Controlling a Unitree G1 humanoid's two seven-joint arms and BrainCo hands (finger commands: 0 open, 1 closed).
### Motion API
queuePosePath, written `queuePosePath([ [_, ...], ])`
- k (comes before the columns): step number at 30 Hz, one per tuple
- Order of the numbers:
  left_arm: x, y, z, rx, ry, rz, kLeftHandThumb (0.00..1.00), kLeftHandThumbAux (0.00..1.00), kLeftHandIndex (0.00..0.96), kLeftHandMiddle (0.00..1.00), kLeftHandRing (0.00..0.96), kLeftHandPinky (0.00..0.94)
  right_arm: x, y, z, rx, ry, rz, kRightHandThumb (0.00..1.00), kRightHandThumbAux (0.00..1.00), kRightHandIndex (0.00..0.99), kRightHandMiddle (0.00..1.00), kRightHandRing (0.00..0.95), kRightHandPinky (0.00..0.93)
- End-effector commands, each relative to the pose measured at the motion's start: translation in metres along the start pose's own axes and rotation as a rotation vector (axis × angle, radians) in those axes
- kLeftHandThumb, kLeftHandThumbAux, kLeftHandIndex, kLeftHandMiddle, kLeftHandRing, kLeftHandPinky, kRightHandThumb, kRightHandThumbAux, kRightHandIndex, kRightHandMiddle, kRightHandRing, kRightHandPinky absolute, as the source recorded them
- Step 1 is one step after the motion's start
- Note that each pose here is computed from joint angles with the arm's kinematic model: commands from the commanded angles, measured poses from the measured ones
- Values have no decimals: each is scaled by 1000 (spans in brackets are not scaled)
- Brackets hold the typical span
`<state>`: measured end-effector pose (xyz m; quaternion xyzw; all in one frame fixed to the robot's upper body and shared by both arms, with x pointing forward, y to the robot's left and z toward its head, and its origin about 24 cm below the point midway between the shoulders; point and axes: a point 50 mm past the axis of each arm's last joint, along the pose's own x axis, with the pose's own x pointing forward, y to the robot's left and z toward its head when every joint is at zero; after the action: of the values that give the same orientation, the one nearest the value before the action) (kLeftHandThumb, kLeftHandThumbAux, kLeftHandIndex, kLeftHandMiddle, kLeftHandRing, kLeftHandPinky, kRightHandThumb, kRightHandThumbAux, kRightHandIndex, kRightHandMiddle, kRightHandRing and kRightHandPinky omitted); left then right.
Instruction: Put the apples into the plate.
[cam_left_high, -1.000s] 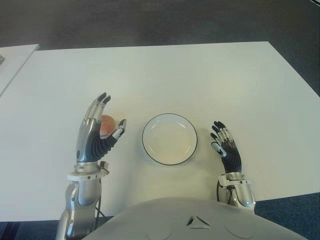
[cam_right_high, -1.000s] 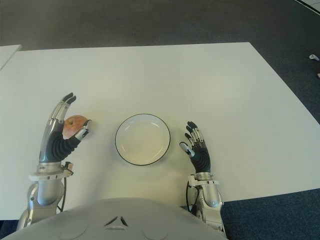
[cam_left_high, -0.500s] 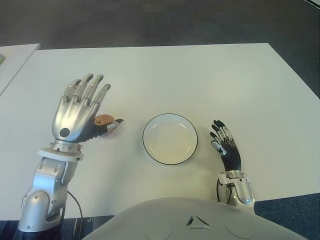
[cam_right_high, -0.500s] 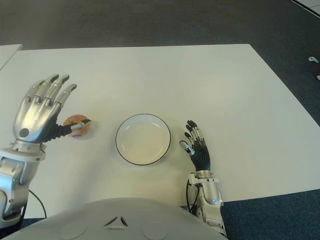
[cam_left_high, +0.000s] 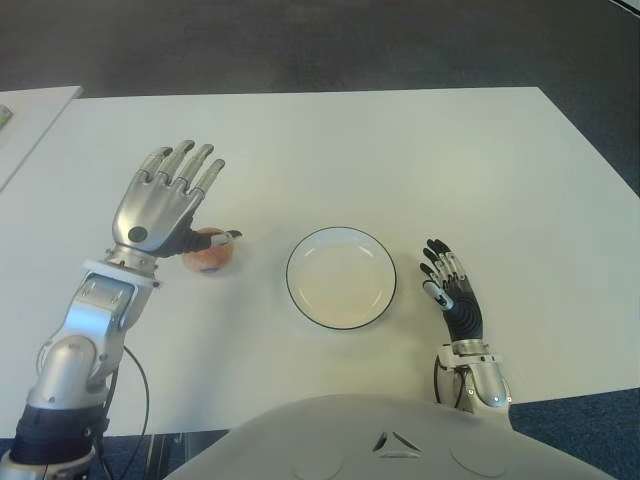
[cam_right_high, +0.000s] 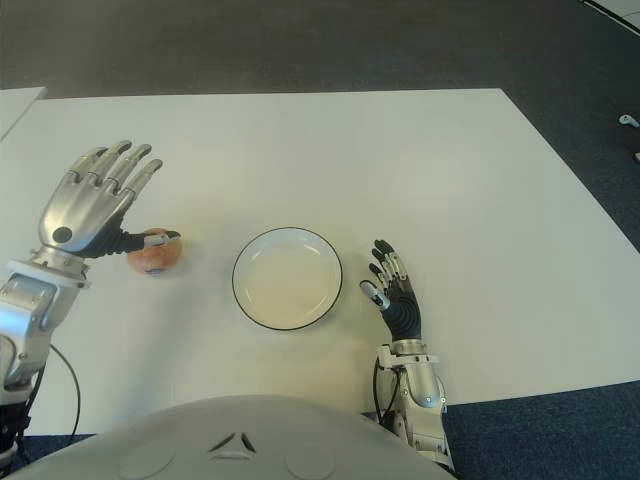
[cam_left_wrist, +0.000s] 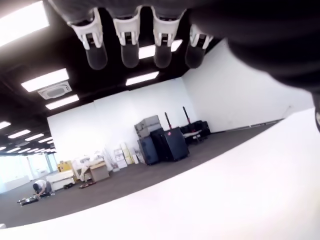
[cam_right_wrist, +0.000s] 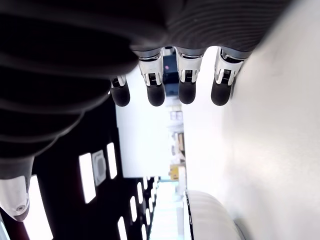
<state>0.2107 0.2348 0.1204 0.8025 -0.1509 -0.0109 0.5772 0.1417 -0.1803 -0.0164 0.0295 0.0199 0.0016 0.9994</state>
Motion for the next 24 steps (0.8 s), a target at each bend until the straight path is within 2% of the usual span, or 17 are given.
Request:
queuePosePath([
  [1, 3, -17, -4, -3, -22, -89, 296, 257, 99, 11, 0, 0, -23, -4, -35, 44, 222, -37, 211, 511, 0, 0, 0, 0],
  [4, 3, -34, -11, -17, -18, -124, 300, 241, 103, 11, 0, 0, -23, -4, -34, 41, 214, -38, 210, 500, 0, 0, 0, 0],
  [10, 2, -49, -14, -56, -30, -163, 296, 214, 101, 20, 0, 0, -23, -5, -32, 44, 196, -41, 196, 479, 0, 0, 0, 0],
  [24, -1, -65, -8, -143, -61, -269, 314, 218, 61, 8, 0, 0, -23, -6, -31, 25, 191, -44, 174, 455, 0, 0, 0, 0],
])
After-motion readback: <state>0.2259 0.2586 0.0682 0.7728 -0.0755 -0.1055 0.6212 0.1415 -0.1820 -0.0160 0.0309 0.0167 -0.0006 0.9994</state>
